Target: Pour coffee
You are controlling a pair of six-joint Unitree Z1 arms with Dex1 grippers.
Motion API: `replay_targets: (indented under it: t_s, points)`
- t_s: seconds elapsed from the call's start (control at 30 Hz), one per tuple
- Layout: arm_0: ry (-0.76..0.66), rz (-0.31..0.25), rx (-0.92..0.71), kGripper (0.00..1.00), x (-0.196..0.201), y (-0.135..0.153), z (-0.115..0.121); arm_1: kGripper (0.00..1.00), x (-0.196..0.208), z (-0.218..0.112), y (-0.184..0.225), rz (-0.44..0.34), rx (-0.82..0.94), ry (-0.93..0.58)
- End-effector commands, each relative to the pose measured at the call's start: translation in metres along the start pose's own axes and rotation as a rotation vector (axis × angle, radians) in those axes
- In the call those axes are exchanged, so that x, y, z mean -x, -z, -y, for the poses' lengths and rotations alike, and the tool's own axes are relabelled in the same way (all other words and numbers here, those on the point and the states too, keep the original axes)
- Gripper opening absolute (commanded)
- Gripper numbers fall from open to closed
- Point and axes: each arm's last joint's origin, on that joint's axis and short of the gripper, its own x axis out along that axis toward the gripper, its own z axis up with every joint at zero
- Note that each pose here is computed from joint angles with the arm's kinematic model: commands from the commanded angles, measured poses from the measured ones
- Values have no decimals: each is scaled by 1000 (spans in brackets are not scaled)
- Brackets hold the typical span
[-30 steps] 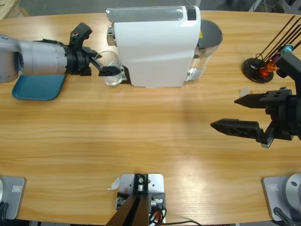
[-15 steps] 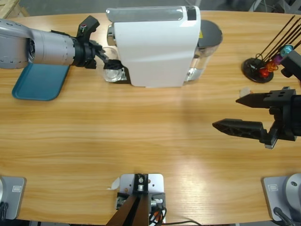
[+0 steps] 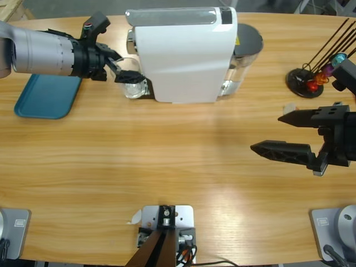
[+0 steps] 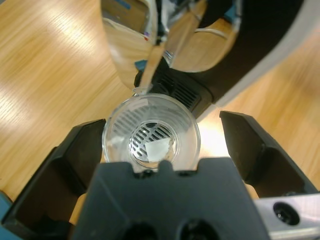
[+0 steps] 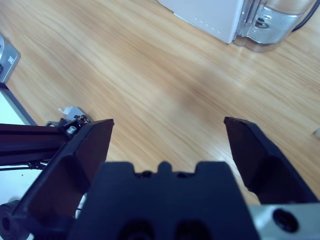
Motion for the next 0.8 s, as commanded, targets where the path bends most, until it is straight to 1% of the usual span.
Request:
replay_targets:
  t_s: [0.03,0.17,0.3,0.43,0.53,0.63,0.8]
  points:
    - [-22,-47,54,1000,20,27,-4,991,-9,3,7,-39,1,-10]
    - [-35,-43,66,1000,22,27,-9,991,-10,3,7,-44,1,-13]
    - [-31,-33,65,1000,28,28,-7,991,-12,3,6,-49,2,-14]
    - [-15,-14,60,1000,41,30,-1,991,-14,3,5,-51,4,-13]
    - [8,-3,63,1000,51,32,10,991,-15,3,5,-54,5,-14]
    - [59,-26,114,1000,50,45,17,991,-15,3,5,-54,7,-14]
    - [91,-113,182,988,36,67,19,987,-14,3,5,-52,7,-15]
